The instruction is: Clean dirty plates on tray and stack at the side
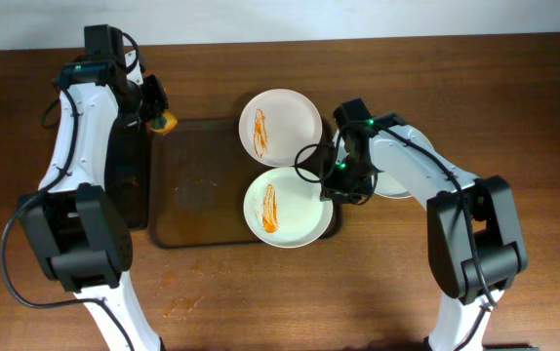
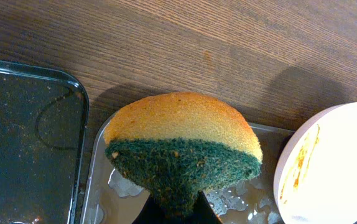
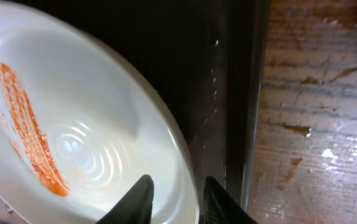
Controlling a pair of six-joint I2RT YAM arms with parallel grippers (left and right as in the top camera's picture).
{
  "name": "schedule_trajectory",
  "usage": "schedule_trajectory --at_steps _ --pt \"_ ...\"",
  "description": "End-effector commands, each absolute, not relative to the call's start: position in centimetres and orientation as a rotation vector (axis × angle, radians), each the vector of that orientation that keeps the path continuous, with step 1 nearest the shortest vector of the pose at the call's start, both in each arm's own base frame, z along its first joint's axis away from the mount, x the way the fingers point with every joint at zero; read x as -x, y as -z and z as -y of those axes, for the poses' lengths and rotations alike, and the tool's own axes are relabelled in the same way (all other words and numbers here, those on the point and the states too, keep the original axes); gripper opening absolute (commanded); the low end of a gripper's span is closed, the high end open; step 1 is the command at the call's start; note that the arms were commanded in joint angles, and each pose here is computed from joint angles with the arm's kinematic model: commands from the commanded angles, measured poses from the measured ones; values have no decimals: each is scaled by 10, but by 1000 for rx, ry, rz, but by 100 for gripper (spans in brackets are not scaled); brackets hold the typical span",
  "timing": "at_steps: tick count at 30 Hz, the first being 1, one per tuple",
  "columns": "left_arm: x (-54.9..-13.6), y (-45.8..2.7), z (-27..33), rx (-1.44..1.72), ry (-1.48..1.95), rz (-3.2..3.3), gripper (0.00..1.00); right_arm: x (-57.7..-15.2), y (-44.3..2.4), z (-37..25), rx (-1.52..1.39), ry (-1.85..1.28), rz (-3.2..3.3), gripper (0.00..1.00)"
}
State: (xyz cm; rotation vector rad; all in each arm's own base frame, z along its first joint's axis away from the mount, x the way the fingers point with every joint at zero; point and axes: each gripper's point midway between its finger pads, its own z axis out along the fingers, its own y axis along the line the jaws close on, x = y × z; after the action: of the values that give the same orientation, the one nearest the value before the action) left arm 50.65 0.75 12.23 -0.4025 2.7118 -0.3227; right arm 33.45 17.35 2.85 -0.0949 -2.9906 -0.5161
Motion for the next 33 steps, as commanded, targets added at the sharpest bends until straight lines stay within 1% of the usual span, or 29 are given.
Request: schedule_trajectory --at_steps 1,3,4,5,10,14,16,21,23,25,26,27,28,33 --pt "-505 -125 -11 389 306 -2713 1 -320 -20 -179 55 459 2951 28" --pt "-505 -125 -11 390 306 -2713 1 -313 -16 -182 39 440 2927 27" --pt "-505 -125 -11 390 306 -2713 0 -312 -15 -183 38 438 2924 15" --pt "-505 -125 -11 390 306 -2713 0 -312 -15 -183 38 439 2923 4" --pt "-505 -125 -11 390 306 -2713 1 -315 -25 -198 12 524 2914 4" --pt "-505 -125 -11 390 306 -2713 1 -326 -47 -242 -160 597 2987 4" --pt "-505 -125 -11 390 306 -2713 0 -339 -55 -266 -127 627 3064 4" --pt "-505 -125 -11 390 306 -2713 0 -369 -60 -300 60 631 3271 4" --pt "-505 -125 -13 392 291 -2714 1 -367 -59 -320 33 653 3306 4" --pt "-503 -124 -14 396 285 -2721 0 -360 -46 -328 -5 616 3301 4" --pt "-502 -123 -14 397 282 -2725 0 -356 -39 -330 -14 600 3287 13" --pt "-501 -123 -14 399 280 -2729 0 -354 -32 -330 -13 596 3264 28" --pt "-500 -123 -14 399 281 -2732 1 -353 -31 -331 -11 618 3247 31" --pt "-489 -118 -13 412 282 -2781 1 -356 -29 -329 7 640 3228 32"
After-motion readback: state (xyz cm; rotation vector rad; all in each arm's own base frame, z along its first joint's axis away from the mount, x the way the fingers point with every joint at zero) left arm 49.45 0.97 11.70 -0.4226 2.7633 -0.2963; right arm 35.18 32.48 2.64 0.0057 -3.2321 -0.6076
